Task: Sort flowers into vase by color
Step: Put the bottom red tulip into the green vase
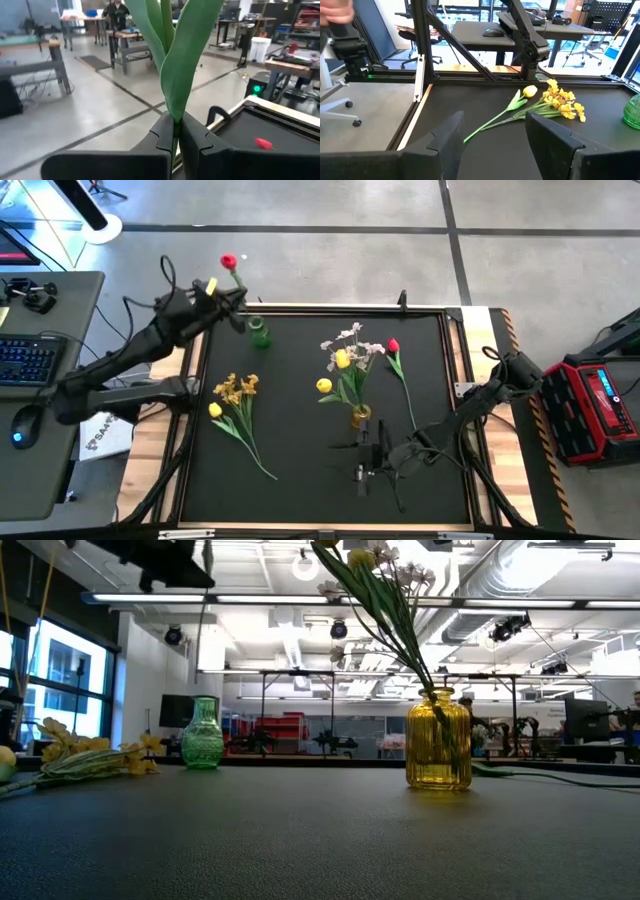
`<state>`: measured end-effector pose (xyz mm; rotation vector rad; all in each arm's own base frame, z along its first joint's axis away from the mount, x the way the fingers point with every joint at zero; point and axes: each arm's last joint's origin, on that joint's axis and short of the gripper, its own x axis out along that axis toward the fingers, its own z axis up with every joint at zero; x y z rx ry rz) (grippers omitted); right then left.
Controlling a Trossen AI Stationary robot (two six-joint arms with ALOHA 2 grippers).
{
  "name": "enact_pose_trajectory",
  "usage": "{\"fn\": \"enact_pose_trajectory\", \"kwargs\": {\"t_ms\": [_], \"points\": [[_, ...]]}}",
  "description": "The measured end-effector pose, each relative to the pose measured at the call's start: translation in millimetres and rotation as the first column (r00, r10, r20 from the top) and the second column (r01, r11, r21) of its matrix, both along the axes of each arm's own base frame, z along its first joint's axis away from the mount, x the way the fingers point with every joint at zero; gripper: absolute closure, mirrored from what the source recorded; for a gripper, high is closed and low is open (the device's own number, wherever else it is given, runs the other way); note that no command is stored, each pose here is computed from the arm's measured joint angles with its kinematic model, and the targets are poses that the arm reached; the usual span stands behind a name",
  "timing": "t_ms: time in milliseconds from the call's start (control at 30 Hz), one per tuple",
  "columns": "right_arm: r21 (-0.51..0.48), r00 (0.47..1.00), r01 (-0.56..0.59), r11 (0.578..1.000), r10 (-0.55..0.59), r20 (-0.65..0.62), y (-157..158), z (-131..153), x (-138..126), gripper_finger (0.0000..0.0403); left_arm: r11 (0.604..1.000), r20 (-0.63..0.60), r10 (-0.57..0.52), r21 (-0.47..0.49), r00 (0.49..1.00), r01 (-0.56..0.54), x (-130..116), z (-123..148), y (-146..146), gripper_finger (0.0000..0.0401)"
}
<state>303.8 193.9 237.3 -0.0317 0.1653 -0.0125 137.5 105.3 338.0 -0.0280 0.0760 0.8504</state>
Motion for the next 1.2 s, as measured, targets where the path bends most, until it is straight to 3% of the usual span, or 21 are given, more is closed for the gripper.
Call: {"fn": "enact_pose_trajectory", "kwargs": {"t_ms": [367,867,1000,1200], "points": [[0.003,1.0,0.001,1.0,-0.001,0.0,0,0,0,0.0203,0.982,0.103,-0.092,-0.154,0.99,0.107,9,-19,53,0.0401],[0.01,1.0,0.002,1.0,-0.002,0.0,0,0,0,0.0203,0.964,-0.013,-0.032,-0.263,0.999,0.028,5,-35,55,0.0397],[0.01,1.0,0.002,1.0,-0.002,0.0,0,0,0,0.0203,0.958,-0.036,-0.034,-0.285,0.999,0.022,4,-38,54,0.0365],[0.01,1.0,0.002,1.0,-0.002,0.0,0,0,0,0.0203,0.954,-0.052,-0.046,-0.299,0.998,0.029,4,-39,53,0.0281]]}}
